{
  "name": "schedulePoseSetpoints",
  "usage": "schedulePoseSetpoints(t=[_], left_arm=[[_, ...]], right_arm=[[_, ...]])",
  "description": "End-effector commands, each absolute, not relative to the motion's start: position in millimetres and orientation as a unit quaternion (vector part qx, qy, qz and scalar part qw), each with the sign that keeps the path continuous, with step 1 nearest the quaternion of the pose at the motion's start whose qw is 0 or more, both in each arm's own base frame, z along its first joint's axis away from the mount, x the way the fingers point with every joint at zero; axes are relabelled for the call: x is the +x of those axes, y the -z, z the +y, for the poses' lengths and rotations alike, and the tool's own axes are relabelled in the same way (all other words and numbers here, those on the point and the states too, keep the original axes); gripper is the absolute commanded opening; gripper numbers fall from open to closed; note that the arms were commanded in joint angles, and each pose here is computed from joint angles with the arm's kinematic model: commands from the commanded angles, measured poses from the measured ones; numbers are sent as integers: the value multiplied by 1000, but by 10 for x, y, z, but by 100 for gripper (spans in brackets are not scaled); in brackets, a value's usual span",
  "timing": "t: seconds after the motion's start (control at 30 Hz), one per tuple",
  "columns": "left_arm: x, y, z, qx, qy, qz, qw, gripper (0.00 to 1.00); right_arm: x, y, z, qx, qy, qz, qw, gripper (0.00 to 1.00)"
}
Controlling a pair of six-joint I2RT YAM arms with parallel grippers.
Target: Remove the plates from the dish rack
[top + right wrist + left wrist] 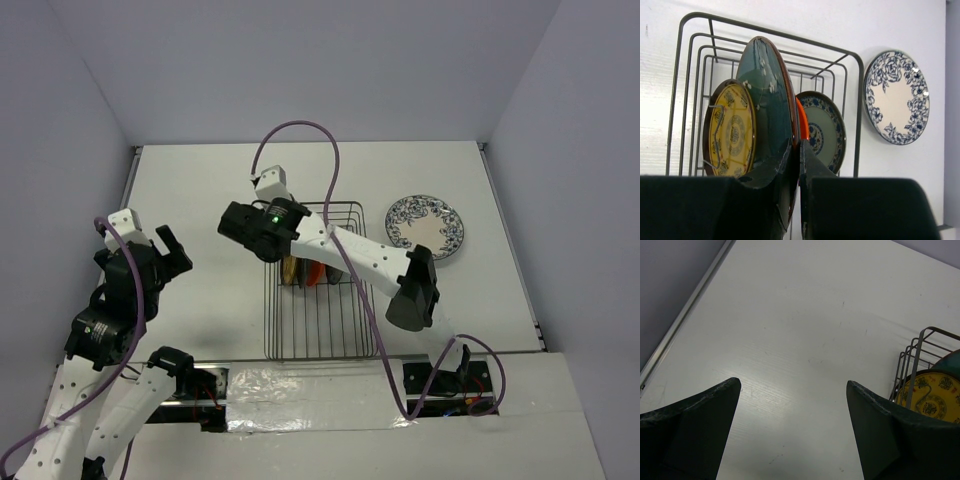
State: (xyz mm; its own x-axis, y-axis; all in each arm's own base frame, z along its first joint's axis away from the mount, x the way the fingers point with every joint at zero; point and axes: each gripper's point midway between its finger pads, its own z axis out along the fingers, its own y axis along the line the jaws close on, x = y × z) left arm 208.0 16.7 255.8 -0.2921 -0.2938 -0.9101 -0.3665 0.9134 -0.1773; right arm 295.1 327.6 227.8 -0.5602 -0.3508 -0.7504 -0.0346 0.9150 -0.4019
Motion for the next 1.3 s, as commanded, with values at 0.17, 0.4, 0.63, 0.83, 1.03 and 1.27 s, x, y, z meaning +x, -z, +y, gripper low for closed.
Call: schedulePoseSetpoints(t=[0.17,0.4,0.63,0.83,1.03,1.27], left_arm=[[2125,-2625,154,-204,-29,794,571,99],[2136,-2608,155,-204,-32,797,567,99],[2129,-2608,171,-209,-34,795,568,100],[2112,-2620,183,-211,-34,793,570,100],[2073,-2674,179,-212,-24,785,581,100],[2077,-2665,166,-209,-23,787,580,99]], right_arm=[[2998,-3325,2744,-82,191,822,530,0],[3032,-3813,2313,-51,193,807,556,0],[3016,-4434,1766,32,138,786,602,0],[3364,-4319,937,154,52,764,624,0],[3402,-3734,-219,274,-122,656,692,0],[3436,-2580,-657,360,-199,626,662,0]])
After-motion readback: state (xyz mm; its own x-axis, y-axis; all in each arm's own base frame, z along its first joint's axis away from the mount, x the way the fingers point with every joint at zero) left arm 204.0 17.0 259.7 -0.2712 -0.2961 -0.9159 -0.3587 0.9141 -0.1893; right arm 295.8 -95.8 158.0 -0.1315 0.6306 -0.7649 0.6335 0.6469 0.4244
